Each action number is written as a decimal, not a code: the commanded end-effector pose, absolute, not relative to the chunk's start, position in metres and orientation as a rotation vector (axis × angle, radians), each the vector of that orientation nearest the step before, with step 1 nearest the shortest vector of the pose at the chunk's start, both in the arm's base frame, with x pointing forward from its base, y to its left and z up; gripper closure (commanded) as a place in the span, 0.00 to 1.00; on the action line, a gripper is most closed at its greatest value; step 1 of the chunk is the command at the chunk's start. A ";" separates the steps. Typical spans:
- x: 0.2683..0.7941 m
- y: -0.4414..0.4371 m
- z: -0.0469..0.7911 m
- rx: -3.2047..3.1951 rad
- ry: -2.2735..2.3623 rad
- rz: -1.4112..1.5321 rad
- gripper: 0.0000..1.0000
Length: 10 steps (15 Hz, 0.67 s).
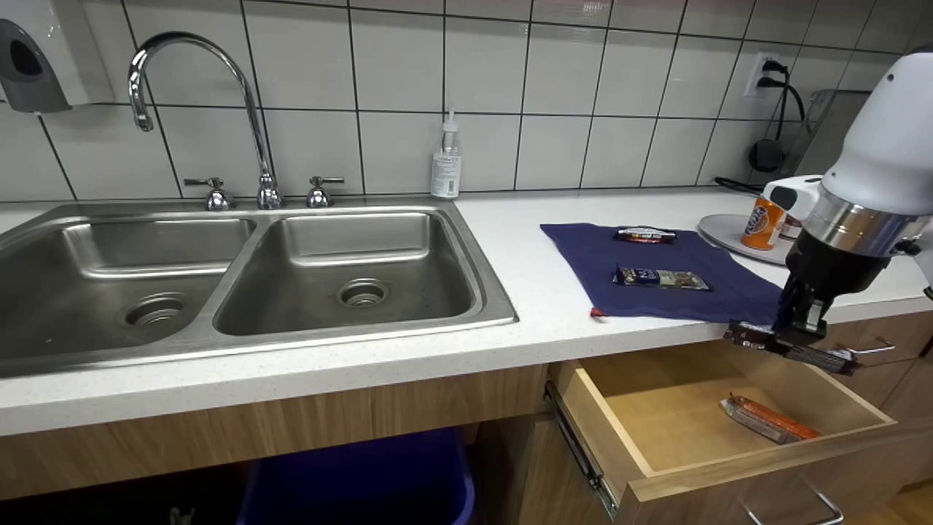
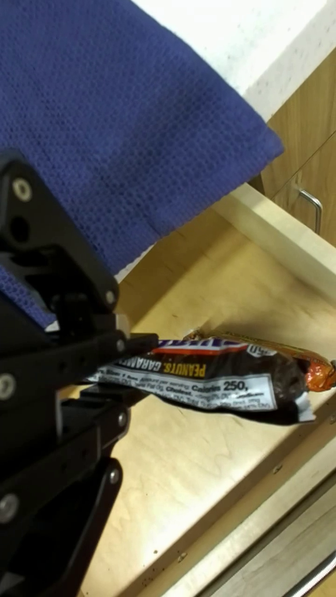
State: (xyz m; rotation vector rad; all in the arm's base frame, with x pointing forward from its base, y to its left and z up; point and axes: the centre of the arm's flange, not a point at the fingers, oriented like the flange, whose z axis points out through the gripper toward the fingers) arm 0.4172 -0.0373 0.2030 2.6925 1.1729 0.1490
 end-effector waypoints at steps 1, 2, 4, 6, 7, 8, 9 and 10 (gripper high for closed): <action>0.413 -0.042 0.205 2.661 1.212 0.143 0.96; 0.412 -0.042 0.205 2.659 1.214 0.140 0.96; 0.412 -0.043 0.204 2.657 1.218 0.137 0.96; 0.412 -0.045 0.205 2.657 1.217 0.135 0.58; 0.411 -0.046 0.205 2.658 1.214 0.136 0.57; 0.411 -0.046 0.206 2.659 1.211 0.137 0.50; 0.411 -0.047 0.206 2.661 1.210 0.137 0.44; 0.411 -0.047 0.207 2.661 1.207 0.139 0.38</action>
